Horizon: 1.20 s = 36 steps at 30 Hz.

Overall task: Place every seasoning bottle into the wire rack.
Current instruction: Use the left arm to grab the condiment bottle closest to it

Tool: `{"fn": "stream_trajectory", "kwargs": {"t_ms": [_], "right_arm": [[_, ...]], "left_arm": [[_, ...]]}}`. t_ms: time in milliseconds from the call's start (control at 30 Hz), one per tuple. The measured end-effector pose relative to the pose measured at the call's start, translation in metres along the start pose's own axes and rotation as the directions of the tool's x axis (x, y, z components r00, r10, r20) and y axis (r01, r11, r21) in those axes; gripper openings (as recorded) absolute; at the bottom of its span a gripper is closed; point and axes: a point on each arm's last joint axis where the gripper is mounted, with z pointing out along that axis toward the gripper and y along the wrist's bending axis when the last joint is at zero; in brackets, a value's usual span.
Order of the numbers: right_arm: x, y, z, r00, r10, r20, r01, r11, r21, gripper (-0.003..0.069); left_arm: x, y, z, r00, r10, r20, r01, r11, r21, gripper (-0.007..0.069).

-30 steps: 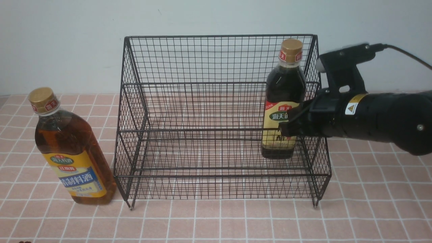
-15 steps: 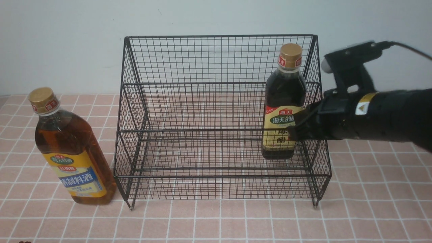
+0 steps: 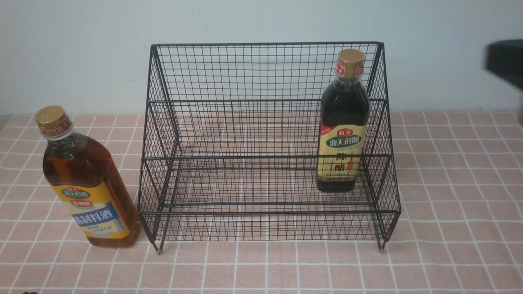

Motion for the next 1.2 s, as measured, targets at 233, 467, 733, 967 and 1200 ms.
{"fn": "stream_trajectory", "kwargs": {"t_ms": [233,467,733,967,1200], "right_arm": [[0.005,-0.004,-0.066,0.993,0.11,0.046,-0.111,0.994,0.018,-0.0015],[0.013,-0.006,-0.099,0.988,0.128,0.084,-0.13,0.991,0.012,-0.0015],[0.013,-0.006,-0.102,0.99,0.111,0.089,-0.112,0.994,0.012,-0.0015],[0.035,-0.006,-0.088,0.987,0.012,0.161,-0.019,0.999,0.043,-0.0015],[0.089,-0.017,-0.066,0.977,-0.056,0.208,0.015,0.981,0.193,-0.0015]], "left_arm": [[0.0,0.0,0.0,1.0,0.0,0.0,0.0,1.0,0.0,-0.0007],[0.0,0.0,0.0,1.0,0.0,0.0,0.0,1.0,0.0,-0.0007],[0.0,0.0,0.0,1.0,0.0,0.0,0.0,1.0,0.0,-0.0007],[0.0,0.0,0.0,1.0,0.0,0.0,0.0,1.0,0.0,-0.0007],[0.0,0.0,0.0,1.0,0.0,0.0,0.0,1.0,0.0,-0.0007]]}}
